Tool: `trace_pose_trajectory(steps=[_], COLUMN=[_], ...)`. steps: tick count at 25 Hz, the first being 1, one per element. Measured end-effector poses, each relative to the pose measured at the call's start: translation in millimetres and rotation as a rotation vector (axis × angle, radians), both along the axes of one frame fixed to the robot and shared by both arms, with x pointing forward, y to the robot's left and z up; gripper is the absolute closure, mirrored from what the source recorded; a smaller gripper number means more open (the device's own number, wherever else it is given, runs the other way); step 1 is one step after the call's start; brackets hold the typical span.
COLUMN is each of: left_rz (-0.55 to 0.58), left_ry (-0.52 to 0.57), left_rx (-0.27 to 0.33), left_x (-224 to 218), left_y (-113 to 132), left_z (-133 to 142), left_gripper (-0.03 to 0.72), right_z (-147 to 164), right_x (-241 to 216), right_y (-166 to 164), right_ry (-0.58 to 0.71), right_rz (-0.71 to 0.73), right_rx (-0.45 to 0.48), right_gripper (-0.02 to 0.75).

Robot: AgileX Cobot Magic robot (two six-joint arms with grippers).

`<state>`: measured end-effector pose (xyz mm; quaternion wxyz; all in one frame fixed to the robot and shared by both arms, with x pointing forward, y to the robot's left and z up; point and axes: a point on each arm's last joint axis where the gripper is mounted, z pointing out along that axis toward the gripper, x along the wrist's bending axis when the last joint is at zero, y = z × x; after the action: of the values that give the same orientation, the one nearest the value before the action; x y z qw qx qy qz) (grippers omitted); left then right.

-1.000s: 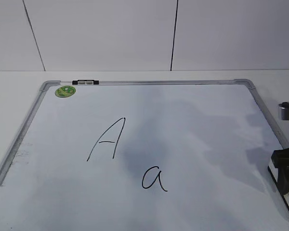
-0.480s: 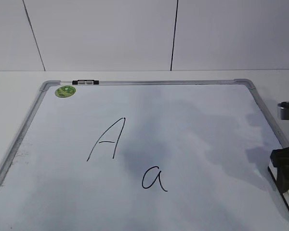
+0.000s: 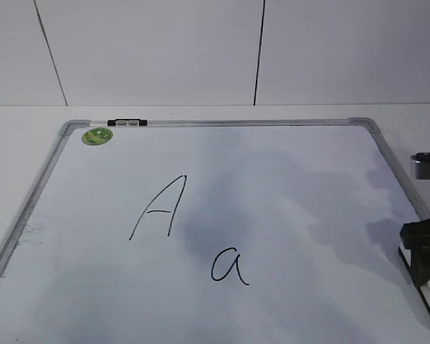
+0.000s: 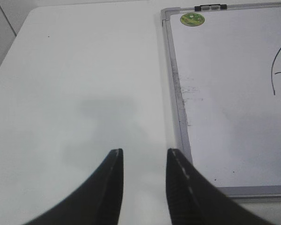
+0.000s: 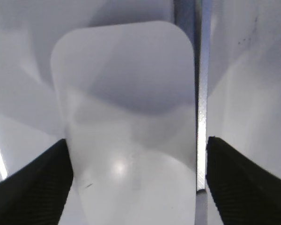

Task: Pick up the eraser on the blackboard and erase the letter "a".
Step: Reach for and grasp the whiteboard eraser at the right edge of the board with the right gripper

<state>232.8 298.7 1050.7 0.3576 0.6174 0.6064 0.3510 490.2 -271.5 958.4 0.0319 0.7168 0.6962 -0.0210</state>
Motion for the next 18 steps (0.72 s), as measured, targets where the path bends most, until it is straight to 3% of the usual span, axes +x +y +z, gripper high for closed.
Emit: trace_pose_trajectory(steps=[18], left_rz=[0.0], left_ry=[0.0], left_rx=[0.0], left_x=[0.0], left_y=[0.0], left_z=[0.0], left_gripper=[0.454], right_z=[0.0], right_x=[0.2], right_y=[-0.1], right_ry=[-0.002], right_rz=[-0.001], right_rx=[-0.001], right_gripper=[0.123])
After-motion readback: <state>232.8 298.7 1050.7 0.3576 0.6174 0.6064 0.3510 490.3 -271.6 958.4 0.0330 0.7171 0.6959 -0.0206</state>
